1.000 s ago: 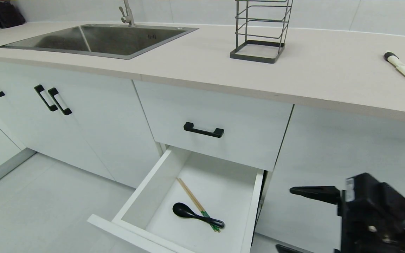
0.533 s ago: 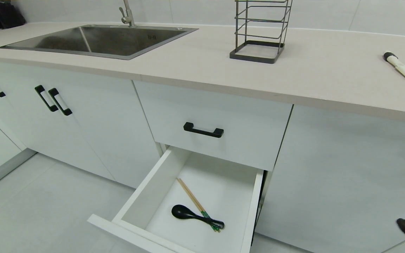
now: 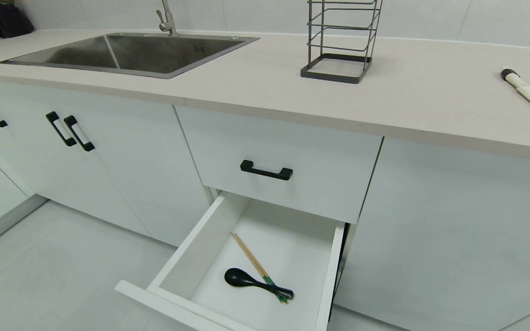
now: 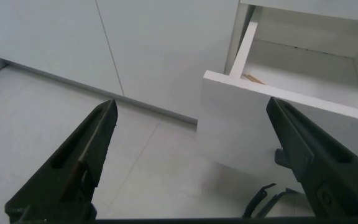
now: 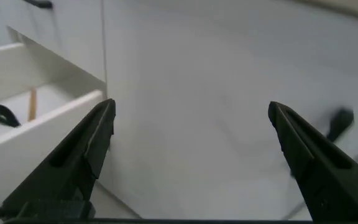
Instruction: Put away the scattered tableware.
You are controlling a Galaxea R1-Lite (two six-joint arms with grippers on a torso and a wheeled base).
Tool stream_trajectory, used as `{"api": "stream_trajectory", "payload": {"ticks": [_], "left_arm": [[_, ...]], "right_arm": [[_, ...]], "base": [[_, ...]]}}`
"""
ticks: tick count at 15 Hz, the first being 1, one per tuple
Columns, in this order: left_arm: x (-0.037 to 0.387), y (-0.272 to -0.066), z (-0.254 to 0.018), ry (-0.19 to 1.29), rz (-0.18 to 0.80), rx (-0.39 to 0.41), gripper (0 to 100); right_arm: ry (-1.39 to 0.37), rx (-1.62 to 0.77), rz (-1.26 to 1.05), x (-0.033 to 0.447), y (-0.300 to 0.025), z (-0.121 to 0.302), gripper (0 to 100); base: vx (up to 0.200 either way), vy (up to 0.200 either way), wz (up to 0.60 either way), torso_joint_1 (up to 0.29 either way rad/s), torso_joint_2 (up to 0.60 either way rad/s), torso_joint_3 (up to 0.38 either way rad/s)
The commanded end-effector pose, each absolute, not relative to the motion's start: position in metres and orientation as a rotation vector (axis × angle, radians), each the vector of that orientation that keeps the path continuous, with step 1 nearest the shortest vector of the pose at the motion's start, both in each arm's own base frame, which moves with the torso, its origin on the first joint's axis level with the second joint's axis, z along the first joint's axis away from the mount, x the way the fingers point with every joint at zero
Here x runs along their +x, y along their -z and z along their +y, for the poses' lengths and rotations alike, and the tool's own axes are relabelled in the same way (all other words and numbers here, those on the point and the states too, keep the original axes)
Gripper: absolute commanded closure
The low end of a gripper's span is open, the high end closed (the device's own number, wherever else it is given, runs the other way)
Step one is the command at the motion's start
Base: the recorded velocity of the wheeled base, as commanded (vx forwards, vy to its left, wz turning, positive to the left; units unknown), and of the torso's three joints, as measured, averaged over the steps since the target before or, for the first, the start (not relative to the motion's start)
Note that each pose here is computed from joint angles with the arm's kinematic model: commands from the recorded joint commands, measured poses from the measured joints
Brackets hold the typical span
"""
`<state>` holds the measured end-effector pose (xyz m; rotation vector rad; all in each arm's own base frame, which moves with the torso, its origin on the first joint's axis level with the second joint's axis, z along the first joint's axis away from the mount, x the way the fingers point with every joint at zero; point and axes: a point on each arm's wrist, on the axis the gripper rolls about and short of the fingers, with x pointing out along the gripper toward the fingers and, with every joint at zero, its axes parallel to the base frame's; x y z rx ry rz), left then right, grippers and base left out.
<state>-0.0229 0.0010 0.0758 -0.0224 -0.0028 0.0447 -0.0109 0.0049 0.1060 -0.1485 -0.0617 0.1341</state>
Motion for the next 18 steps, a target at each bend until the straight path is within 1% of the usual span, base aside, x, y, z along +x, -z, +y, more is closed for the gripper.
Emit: {"api": "stream_trajectory", "payload": {"ticks": [1, 4, 5, 6, 7, 8, 9, 10, 12, 13, 14, 15, 16, 17, 18], "left_arm": [[-0.023, -0.076, 0.001, -0.044, -0.002, -0.031, 0], [-0.023, -0.076, 0.001, -0.044, -0.007, -0.04, 0], [-0.024, -0.08, 0.001, -0.042, -0.032, -0.048, 0], [-0.031, -0.109, 0.001, -0.033, -0.157, -0.051, 0], [-0.033, -0.155, 0.001, -0.019, -0.174, -0.048, 0], [-0.027, -0.175, 0.0, 0.032, -0.114, -0.048, 0], [-0.024, -0.181, 0.0, 0.075, -0.073, -0.048, 0], [-0.016, -0.181, -0.002, 0.166, 0.093, -0.052, 0], [-0.001, -0.168, -0.005, 0.303, 0.419, -0.071, 0], [0.007, -0.161, -0.007, 0.353, 0.546, -0.08, 0], [0.019, -0.156, -0.009, 0.385, 0.652, -0.073, 0], [0.03, -0.153, -0.011, 0.418, 0.734, -0.064, 0], [0.04, -0.15, -0.015, 0.447, 0.807, -0.053, 0], [0.046, -0.148, -0.017, 0.46, 0.845, -0.047, 0], [0.059, -0.142, -0.022, 0.485, 0.95, -0.027, 0]], "right_arm": [[-0.063, -0.032, 0.075, -0.015, -0.08, 0.005, 0], [-0.039, -0.02, 0.048, -0.015, -0.083, 0.004, 0], [-0.028, -0.019, 0.048, -0.015, -0.083, 0.004, 0], [-0.013, -0.008, 0.047, -0.015, -0.083, 0.005, 0], [-0.015, 0.012, 0.047, -0.015, -0.083, 0.005, 0], [-0.017, 0.008, 0.047, -0.015, -0.083, 0.005, 0], [-0.017, 0.004, 0.047, -0.015, -0.083, 0.005, 0], [-0.017, -0.003, 0.047, -0.015, -0.083, 0.005, 0], [-0.017, 0.003, 0.047, -0.015, -0.083, 0.005, 0], [-0.017, 0.004, 0.047, -0.015, -0.083, 0.005, 0], [-0.017, 0.0, 0.047, -0.015, -0.083, 0.005, 0], [-0.016, -0.003, 0.047, -0.015, -0.083, 0.005, 0], [-0.017, -0.002, 0.047, -0.015, -0.083, 0.005, 0], [-0.017, -0.002, 0.047, -0.015, -0.083, 0.005, 0], [-0.016, -0.002, 0.047, -0.015, -0.083, 0.005, 0]], "base": [[0.0, 0.0, 0.0, 0.0, 0.0, 0.0], [0.0, 0.0, 0.0, 0.0, 0.0, 0.0], [0.0, 0.0, 0.0, 0.0, 0.0, 0.0], [0.0, 0.0, 0.0, 0.0, 0.0, 0.0], [0.0, 0.0, 0.0, 0.0, 0.0, 0.0], [0.0, 0.0, 0.0, 0.0, 0.0, 0.0], [0.0, 0.0, 0.0, 0.0, 0.0, 0.0], [0.0, 0.0, 0.0, 0.0, 0.0, 0.0], [0.0, 0.0, 0.0, 0.0, 0.0, 0.0], [0.0, 0.0, 0.0, 0.0, 0.0, 0.0], [0.0, 0.0, 0.0, 0.0, 0.0, 0.0], [0.0, 0.0, 0.0, 0.0, 0.0, 0.0], [0.0, 0.0, 0.0, 0.0, 0.0, 0.0], [0.0, 0.0, 0.0, 0.0, 0.0, 0.0], [0.0, 0.0, 0.0, 0.0, 0.0, 0.0]]}}
